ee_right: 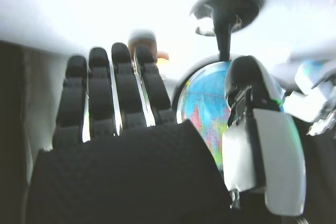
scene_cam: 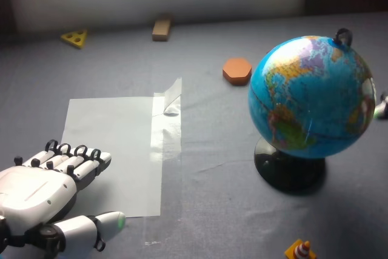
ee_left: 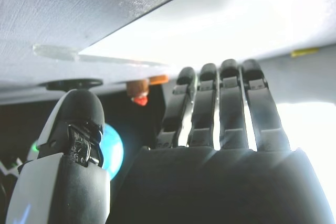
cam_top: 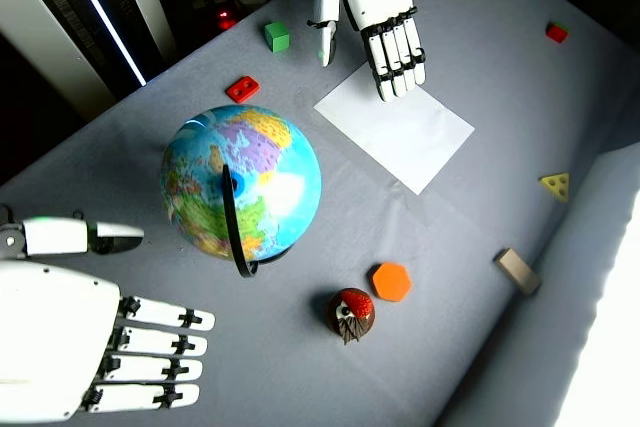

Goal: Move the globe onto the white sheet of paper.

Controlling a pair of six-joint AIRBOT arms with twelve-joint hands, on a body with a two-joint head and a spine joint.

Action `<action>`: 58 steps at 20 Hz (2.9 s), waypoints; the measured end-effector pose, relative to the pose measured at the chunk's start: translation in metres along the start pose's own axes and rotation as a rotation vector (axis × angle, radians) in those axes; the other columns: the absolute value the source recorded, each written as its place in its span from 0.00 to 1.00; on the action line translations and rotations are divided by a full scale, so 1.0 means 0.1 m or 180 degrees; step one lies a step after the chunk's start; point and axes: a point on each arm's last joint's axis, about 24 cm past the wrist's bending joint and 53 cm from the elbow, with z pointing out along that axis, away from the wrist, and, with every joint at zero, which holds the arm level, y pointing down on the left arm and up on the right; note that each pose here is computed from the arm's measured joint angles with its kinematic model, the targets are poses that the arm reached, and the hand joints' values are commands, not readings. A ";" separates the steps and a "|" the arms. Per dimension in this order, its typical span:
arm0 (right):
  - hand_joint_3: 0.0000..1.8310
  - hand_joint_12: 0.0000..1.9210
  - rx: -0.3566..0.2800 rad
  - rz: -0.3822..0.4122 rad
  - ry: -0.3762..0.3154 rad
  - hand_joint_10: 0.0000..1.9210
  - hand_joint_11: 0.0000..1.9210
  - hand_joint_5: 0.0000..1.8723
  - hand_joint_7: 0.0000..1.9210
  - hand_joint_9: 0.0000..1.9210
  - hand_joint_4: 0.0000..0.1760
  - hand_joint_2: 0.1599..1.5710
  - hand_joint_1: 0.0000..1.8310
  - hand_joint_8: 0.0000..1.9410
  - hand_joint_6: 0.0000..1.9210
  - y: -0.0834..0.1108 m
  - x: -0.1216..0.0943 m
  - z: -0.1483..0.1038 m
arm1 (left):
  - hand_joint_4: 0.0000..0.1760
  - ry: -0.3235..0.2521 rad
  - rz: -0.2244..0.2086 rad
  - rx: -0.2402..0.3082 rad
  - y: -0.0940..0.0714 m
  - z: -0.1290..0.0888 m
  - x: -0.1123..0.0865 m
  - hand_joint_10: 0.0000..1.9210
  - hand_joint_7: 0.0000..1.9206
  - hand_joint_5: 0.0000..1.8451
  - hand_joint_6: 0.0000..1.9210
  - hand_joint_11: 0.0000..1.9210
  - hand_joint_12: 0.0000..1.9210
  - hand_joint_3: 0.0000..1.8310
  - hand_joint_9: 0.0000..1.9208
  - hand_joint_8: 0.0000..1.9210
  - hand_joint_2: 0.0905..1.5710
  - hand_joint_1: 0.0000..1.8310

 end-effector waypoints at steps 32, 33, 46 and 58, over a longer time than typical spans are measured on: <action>0.00 0.12 -0.1117 -0.1101 0.0132 0.01 0.00 0.11 0.12 0.08 0.00 0.71 0.00 0.01 0.01 0.92 0.32 0.55 | 0.00 0.0074 -0.0058 -0.0008 0.00 0.00 0.04 0.00 0.03 0.03 0.00 0.00 0.08 0.00 0.04 0.00 0.76 0.00; 0.00 0.13 -0.1116 -0.1080 0.0134 0.01 0.00 0.11 0.12 0.08 0.00 0.71 0.00 0.01 0.01 0.93 0.33 0.57 | 0.00 0.0074 -0.0059 -0.0007 0.00 0.00 0.04 0.00 0.03 0.03 0.00 0.00 0.11 0.00 0.04 0.00 0.76 0.00; 0.00 0.14 -0.1279 -0.0792 0.0028 0.01 0.00 0.10 0.12 0.09 0.00 0.70 0.00 0.00 0.00 1.44 0.29 1.00 | 0.00 0.0084 -0.0158 -0.0072 0.06 -0.01 0.03 0.00 0.03 0.03 0.00 0.00 0.12 0.00 0.04 0.00 0.76 0.00; 0.00 0.13 -0.1439 -0.0755 -0.0070 0.00 0.00 0.09 0.11 0.08 0.00 0.71 0.00 0.00 0.00 2.06 0.25 1.37 | 0.00 0.0100 -0.0167 -0.0079 0.06 -0.02 0.05 0.00 0.03 0.02 0.00 0.00 0.11 0.00 0.04 0.00 0.76 0.00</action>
